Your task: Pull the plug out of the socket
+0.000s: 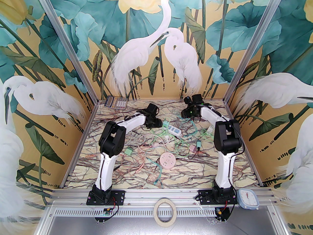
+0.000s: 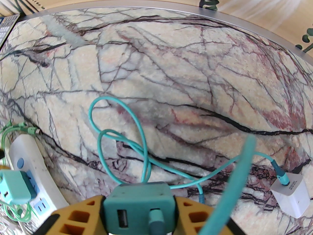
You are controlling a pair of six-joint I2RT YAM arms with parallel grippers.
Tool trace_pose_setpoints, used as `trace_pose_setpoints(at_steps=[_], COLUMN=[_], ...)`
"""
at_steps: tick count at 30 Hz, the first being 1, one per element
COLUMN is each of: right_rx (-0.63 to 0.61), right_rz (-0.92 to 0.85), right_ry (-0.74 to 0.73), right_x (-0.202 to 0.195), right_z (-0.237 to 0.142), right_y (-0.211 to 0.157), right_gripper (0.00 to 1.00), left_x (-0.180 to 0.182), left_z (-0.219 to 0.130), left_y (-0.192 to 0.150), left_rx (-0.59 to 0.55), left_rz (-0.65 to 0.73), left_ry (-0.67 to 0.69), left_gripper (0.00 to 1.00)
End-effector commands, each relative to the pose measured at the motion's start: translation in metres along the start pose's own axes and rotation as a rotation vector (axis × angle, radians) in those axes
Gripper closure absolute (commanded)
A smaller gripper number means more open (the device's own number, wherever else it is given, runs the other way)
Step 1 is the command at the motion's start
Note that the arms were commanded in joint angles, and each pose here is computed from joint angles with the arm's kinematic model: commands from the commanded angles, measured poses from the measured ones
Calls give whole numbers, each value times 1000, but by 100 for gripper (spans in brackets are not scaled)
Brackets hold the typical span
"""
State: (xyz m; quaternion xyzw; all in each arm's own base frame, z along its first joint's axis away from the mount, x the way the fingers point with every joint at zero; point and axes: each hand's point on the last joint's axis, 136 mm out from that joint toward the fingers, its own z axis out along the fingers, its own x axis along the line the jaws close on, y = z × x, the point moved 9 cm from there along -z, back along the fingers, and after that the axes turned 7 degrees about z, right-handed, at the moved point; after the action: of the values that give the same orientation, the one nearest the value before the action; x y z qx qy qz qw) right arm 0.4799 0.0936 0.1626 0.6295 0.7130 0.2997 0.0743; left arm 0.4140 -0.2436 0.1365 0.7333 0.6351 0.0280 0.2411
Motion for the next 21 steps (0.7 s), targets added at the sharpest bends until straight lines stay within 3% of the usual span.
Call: trace_pose_setpoints(at_steps=[1, 9, 10, 12, 14, 21], right_rx=[12, 1, 4, 17, 22, -118], right_rz=[64, 204, 218, 239, 258, 306], right_ry=[9, 59, 72, 84, 90, 76], right_x=[4, 11, 12, 13, 14, 21], right_z=[1, -8, -8, -7, -9, -54], right_y=[6, 11, 10, 9, 8, -16], right_gripper=[52, 39, 29, 22, 1, 1], left_x=[-16, -29, -31, -37, -42, -67], left_z=[-44, -70, -71, -74, -75, -69], left_y=[13, 7, 5, 2, -2, -8], left_rx=[-145, -197, -195, -193, -188, -199], left_rz=[-7, 13, 18, 28, 41, 106], left_ry=[-57, -61, -59, -58, -56, -65], left_gripper=[36, 31, 29, 29, 29, 31])
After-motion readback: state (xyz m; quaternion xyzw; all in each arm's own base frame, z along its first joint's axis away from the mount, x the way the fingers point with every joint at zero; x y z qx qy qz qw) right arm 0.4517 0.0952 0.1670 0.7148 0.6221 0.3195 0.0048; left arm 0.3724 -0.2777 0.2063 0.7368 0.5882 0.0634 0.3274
